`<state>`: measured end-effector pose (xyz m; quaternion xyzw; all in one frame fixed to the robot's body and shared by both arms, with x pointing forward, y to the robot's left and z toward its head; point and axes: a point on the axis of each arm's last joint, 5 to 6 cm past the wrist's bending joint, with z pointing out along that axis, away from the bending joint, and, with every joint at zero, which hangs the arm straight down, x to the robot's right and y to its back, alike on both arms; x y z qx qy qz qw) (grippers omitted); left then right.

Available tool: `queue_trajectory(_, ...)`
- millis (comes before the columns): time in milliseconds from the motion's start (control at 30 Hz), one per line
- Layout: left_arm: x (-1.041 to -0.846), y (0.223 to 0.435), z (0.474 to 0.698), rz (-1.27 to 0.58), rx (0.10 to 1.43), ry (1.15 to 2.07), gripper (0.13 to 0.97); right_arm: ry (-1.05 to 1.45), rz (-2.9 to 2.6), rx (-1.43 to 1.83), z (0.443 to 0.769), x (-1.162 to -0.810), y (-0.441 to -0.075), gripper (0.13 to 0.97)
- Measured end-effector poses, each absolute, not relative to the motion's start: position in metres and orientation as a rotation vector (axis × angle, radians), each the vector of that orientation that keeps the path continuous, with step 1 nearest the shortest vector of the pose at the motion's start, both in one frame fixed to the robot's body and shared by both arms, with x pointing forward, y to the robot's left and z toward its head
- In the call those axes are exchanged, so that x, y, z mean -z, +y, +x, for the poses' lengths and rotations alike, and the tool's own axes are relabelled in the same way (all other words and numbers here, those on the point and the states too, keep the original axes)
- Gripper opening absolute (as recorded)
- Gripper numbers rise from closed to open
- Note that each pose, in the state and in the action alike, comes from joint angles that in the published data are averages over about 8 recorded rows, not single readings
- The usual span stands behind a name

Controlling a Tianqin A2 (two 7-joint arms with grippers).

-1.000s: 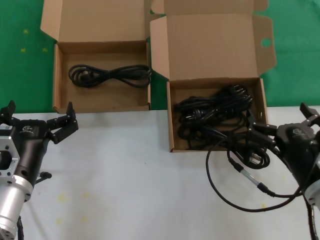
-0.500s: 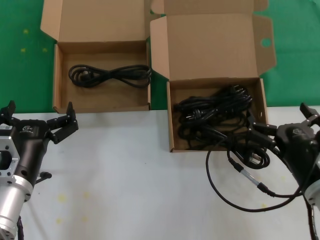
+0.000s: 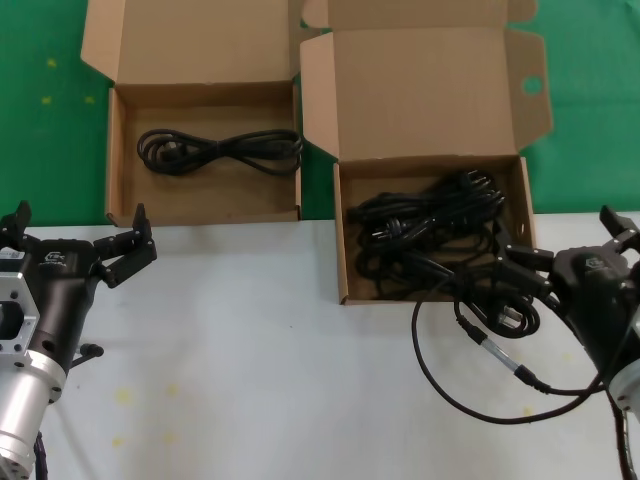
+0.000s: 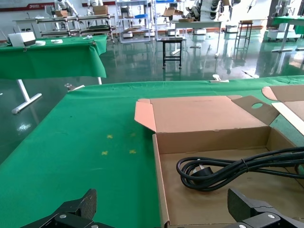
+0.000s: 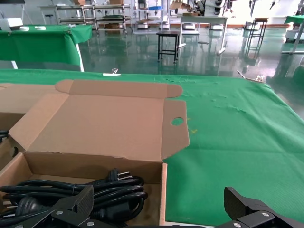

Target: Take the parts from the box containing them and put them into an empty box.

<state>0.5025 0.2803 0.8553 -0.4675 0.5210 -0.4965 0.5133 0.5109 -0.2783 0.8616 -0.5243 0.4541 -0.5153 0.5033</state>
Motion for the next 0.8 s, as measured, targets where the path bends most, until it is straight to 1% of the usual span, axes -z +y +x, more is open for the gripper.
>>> queue_trajectory(800,-0.8553,0.2803,0.5025,-1.124,1.194,1.253,0.966,1.097,-1.266,1.244,0.5109,-0.8616,-0.2783,0.966)
